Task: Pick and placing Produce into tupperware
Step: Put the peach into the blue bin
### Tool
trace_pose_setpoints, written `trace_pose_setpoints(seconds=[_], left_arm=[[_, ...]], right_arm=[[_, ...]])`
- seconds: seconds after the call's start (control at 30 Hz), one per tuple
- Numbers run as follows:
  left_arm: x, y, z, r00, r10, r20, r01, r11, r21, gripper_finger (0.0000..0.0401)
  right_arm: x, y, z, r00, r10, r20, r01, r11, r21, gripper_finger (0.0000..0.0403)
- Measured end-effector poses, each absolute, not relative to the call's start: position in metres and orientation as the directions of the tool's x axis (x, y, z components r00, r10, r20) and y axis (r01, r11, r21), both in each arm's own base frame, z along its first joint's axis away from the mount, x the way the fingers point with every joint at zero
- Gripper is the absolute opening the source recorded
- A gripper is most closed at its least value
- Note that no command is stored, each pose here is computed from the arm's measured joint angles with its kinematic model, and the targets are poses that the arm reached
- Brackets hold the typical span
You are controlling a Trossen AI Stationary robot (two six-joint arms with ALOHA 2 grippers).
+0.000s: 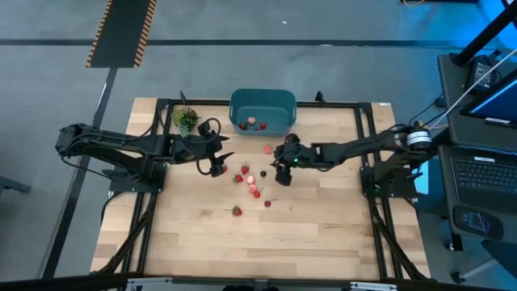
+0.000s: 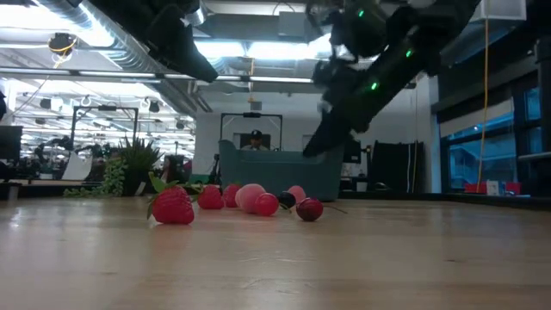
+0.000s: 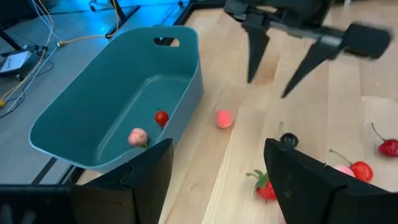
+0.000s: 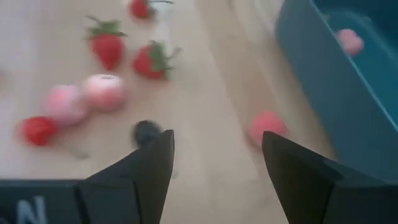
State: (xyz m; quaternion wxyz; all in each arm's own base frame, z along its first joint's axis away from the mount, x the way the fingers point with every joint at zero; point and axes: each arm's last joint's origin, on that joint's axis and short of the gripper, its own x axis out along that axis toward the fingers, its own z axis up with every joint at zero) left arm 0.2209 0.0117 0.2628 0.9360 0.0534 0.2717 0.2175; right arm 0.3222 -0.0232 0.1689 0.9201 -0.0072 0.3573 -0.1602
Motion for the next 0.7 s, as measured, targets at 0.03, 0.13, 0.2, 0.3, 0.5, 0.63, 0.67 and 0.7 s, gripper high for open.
trace_pose_setpoints(seconds=[0.03,0.13,0.2,0.3,0.5,0.63,0.67,0.7], left_arm=[[0.221,0.012,0.262,0.755,0.436,-0.489,-0.377,0.900,0.220,0.0245],[0.221,0.012,0.262,0.754,0.436,-0.491,-0.376,0.900,0.221,0.0245],[0.221,0.012,0.262,0.754,0.436,-0.491,-0.376,0.900,0.221,0.0245],[0.221,0.012,0.262,0.754,0.436,-0.491,-0.376,0.900,0.222,0.0245],[0.221,0.012,0.262,0.754,0.436,-0.491,-0.376,0.900,0.222,0.0245],[0.221,0.012,0.262,0.754,0.436,-0.491,-0.376,0.900,0.222,0.0245],[0.221,0.012,0.262,0.754,0.436,-0.491,-0.376,0.900,0.222,0.0245],[0.221,0.012,0.262,0.754,0.436,-0.491,-0.376,0.900,0.222,0.0245]], right_arm=[[0.324,-0.024,0.163,0.681,-0.327,-0.656,0.307,0.940,-0.149,0.0245],[0.330,-0.026,0.149,0.663,-0.364,-0.655,0.333,0.926,-0.177,0.0245],[0.334,-0.026,0.142,0.666,-0.366,-0.650,0.340,0.924,-0.173,0.0245],[0.339,-0.028,0.131,0.669,-0.379,-0.639,0.387,0.912,-0.136,0.0245],[0.343,-0.032,0.113,0.612,-0.493,-0.618,0.493,0.849,-0.189,0.0245],[0.344,-0.035,0.110,0.599,-0.519,-0.610,0.516,0.832,-0.201,0.0245],[0.344,-0.036,0.109,0.600,-0.521,-0.607,0.519,0.831,-0.200,0.0245],[0.344,-0.037,0.108,0.600,-0.522,-0.607,0.521,0.830,-0.199,0.0245]])
